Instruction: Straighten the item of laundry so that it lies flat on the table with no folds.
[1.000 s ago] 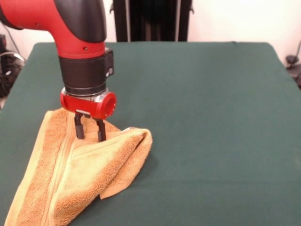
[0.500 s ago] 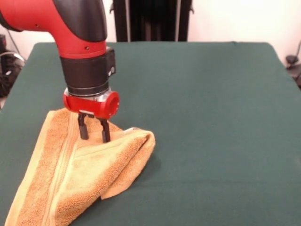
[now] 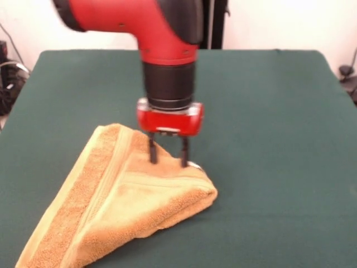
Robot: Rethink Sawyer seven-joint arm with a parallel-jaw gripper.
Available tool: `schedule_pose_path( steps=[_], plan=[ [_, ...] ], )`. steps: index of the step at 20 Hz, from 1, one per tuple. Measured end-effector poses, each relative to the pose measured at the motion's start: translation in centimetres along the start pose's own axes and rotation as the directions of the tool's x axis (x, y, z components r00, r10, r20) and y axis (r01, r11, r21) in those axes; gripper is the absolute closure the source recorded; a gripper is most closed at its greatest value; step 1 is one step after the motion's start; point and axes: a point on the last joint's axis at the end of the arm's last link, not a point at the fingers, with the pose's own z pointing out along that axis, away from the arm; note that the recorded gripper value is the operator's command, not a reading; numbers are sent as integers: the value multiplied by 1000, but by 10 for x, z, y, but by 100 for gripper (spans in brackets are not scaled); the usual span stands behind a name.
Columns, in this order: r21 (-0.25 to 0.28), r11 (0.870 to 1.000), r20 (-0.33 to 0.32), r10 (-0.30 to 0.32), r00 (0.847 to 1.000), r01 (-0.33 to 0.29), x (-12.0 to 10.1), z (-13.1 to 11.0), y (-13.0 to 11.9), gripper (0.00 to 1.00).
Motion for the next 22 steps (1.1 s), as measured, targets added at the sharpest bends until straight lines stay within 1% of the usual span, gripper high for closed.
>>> schedule_pose_path(
  steps=[1, 2, 3, 8, 22],
  plan=[
    [0, 1000, 0, -7, 1000, 7, 1, 0, 4, 0],
    [-3, 1000, 1, -30, 1000, 30, 4, -1, 19, 0],
    [-5, 999, 0, -44, 999, 44, 6, -1, 28, 0],
    [-1, 997, -6, -75, 997, 75, 14, 0, 43, 0],
    [48, 996, -21, -78, 997, 79, 21, -1, 26, 0]
  ],
)
